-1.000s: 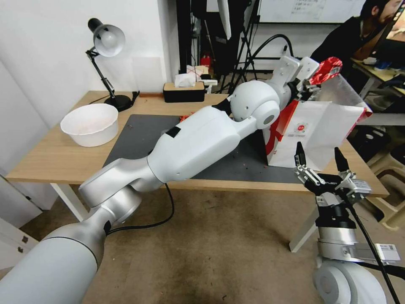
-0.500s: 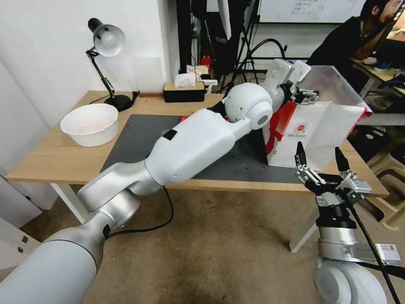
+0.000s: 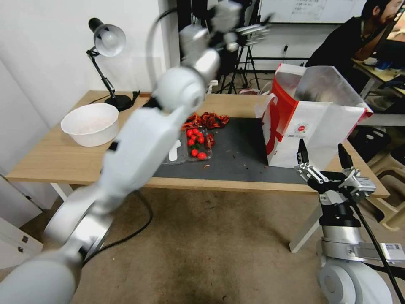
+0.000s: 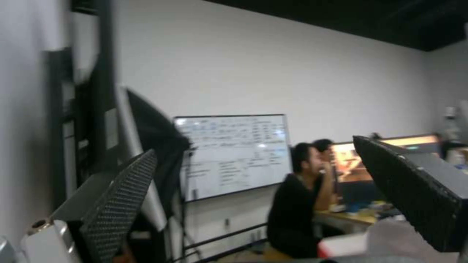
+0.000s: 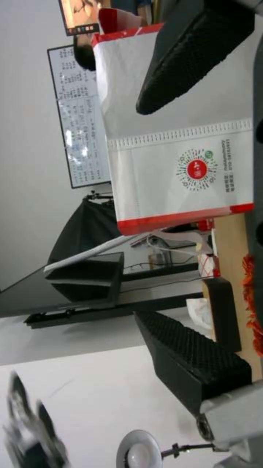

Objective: Pick up the trash from the table and place it into the takeout bag.

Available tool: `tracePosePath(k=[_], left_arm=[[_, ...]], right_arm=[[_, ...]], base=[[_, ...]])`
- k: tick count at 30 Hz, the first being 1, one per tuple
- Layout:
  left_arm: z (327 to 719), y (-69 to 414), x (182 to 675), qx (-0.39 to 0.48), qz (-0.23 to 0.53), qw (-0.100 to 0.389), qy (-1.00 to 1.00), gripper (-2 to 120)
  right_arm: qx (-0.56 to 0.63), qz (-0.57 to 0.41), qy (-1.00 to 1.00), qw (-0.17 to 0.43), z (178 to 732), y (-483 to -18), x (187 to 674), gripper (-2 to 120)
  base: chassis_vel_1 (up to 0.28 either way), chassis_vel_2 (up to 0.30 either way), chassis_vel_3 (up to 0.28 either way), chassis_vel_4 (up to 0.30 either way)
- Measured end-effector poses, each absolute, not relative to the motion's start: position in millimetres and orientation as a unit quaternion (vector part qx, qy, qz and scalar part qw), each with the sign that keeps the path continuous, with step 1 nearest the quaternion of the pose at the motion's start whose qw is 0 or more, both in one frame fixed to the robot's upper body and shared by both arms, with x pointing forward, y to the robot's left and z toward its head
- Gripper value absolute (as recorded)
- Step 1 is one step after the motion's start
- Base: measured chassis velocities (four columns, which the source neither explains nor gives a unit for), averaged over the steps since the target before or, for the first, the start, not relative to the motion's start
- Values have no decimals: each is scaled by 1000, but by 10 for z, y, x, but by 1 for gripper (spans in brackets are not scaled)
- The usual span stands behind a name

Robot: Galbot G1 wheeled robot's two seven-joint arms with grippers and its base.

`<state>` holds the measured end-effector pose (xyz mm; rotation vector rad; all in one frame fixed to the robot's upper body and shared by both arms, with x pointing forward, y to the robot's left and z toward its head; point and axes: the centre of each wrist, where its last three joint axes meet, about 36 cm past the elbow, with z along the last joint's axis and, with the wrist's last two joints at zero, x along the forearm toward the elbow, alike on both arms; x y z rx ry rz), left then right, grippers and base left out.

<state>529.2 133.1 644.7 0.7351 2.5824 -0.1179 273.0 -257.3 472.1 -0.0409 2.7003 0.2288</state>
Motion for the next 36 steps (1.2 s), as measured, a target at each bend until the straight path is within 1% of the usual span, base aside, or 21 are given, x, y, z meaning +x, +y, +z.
tracePosePath(k=[1, 3, 5, 8, 9, 10, 11, 12, 14, 15, 17, 18, 21, 24, 36], left_arm=[[6447, 1331, 5292, 267, -43, 225, 936, 100], [6107, 1518, 5056, 236, -44, 222, 945, 100], [6031, 1551, 4999, 230, -44, 221, 947, 100], [5470, 1706, 4585, 191, -53, 200, 960, 100], [5470, 1706, 4585, 191, -53, 200, 960, 100], [5312, 1721, 4463, 181, -56, 195, 962, 100], [5044, 1733, 4268, 167, -60, 187, 966, 100], [5044, 1733, 4268, 167, -60, 187, 966, 100], [4585, 1751, 3935, 140, -61, 168, 974, 100], [4585, 1751, 3935, 140, -61, 168, 974, 100], [4257, 1789, 3674, 120, -57, 159, 978, 100], [4191, 1802, 3614, 112, -54, 156, 980, 100], [4132, 1833, 3553, 95, -42, 157, 982, 100], [4160, 1845, 3541, 87, -34, 159, 983, 100], [4205, 1818, 3552, 85, -26, 156, 984, 100]], right_arm=[[-15, 82, 973, 214, 4721, -2573, 2730, 100], [-16, 79, 974, 213, 4712, -2583, 2742, 100], [-17, 78, 974, 213, 4708, -2585, 2747, 100], [-12, 72, 974, 212, 4631, -2595, 2772, 100], [-12, 72, 974, 212, 4631, -2595, 2772, 100], [-10, 70, 974, 213, 4601, -2596, 2776, 100], [-7, 68, 975, 213, 4558, -2599, 2780, 100], [-7, 68, 975, 213, 4558, -2599, 2780, 100], [-2, 67, 976, 209, 4507, -2605, 2769, 100], [-2, 67, 976, 209, 4507, -2605, 2769, 100], [1, 65, 977, 204, 4449, -2617, 2763, 100], [2, 64, 977, 201, 4425, -2622, 2762, 100], [2, 62, 979, 197, 4384, -2622, 2769, 100], [0, 63, 979, 193, 4350, -2613, 2785, 100], [0, 59, 980, 188, 4303, -2596, 2816, 100]], base=[[0, 0, 0, 0], [0, 0, 0, 0], [0, 0, 0, 0], [0, 0, 0, 0], [0, 0, 0, 0], [0, 0, 0, 0], [0, 0, 0, 0], [0, 0, 0, 0], [0, 0, 0, 0], [0, 0, 0, 0], [0, 0, 0, 0], [0, 0, 0, 0], [0, 0, 0, 0], [0, 0, 0, 0], [0, 0, 0, 0]])
